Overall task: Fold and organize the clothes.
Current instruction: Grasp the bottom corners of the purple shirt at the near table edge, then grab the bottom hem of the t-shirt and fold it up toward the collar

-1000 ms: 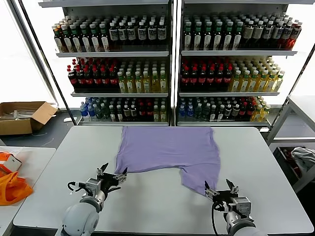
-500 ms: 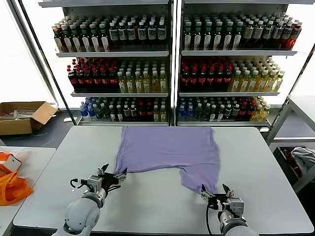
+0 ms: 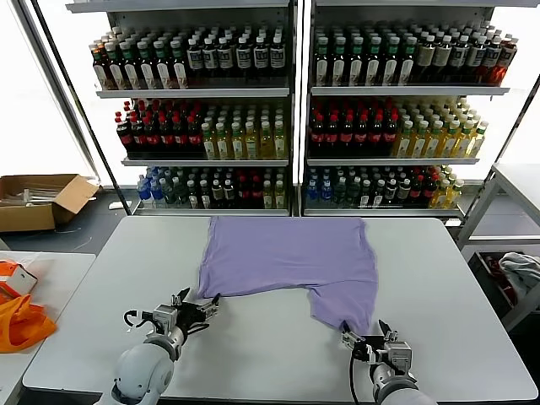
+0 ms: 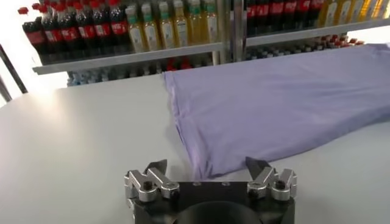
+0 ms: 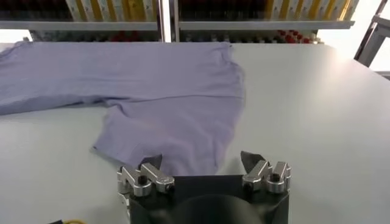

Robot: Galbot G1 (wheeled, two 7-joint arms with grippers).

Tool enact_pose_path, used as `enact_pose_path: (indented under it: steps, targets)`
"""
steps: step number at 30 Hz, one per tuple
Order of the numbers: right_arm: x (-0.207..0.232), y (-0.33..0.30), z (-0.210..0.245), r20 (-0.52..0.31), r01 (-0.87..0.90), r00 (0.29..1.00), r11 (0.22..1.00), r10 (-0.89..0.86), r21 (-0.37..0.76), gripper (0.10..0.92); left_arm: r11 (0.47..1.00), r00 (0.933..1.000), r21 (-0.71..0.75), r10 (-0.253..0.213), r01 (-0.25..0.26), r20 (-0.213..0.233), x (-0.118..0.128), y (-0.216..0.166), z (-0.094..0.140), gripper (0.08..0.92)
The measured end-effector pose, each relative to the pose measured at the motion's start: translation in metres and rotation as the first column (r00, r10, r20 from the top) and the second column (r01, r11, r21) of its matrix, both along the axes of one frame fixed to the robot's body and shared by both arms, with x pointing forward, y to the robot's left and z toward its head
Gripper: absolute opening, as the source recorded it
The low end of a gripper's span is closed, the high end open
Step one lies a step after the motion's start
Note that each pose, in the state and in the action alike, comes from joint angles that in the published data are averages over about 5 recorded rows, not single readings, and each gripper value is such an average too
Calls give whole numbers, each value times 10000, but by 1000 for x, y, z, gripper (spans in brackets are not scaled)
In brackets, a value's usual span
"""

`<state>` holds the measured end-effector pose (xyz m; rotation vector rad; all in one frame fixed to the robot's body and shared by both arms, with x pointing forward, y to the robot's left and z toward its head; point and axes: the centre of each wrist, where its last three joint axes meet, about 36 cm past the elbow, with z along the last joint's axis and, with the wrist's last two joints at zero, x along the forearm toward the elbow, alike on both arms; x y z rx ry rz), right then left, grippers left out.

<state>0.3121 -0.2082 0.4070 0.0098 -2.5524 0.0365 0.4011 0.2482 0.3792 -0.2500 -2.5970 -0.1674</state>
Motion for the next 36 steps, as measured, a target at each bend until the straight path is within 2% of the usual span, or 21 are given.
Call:
enact_pose_path:
  steps: [16, 21, 36]
  targets:
    - [-4, -2, -5, 66, -27, 10000, 10000, 28, -79, 258, 9995, 9992, 5, -312, 312, -233, -15, -10, -8, 206]
    - [-2, -3, -2, 307, -28, 9995, 10000, 30, -56, 127, 9996, 9994, -49, -297, 296, -184, -16, -11, -7, 99]
    - [-5, 1, 22, 1597, -182, 9870, 9998, 197, -114, 107, 9982, 9987, -561, -172, 199, 484, -24, -23, -4, 84]
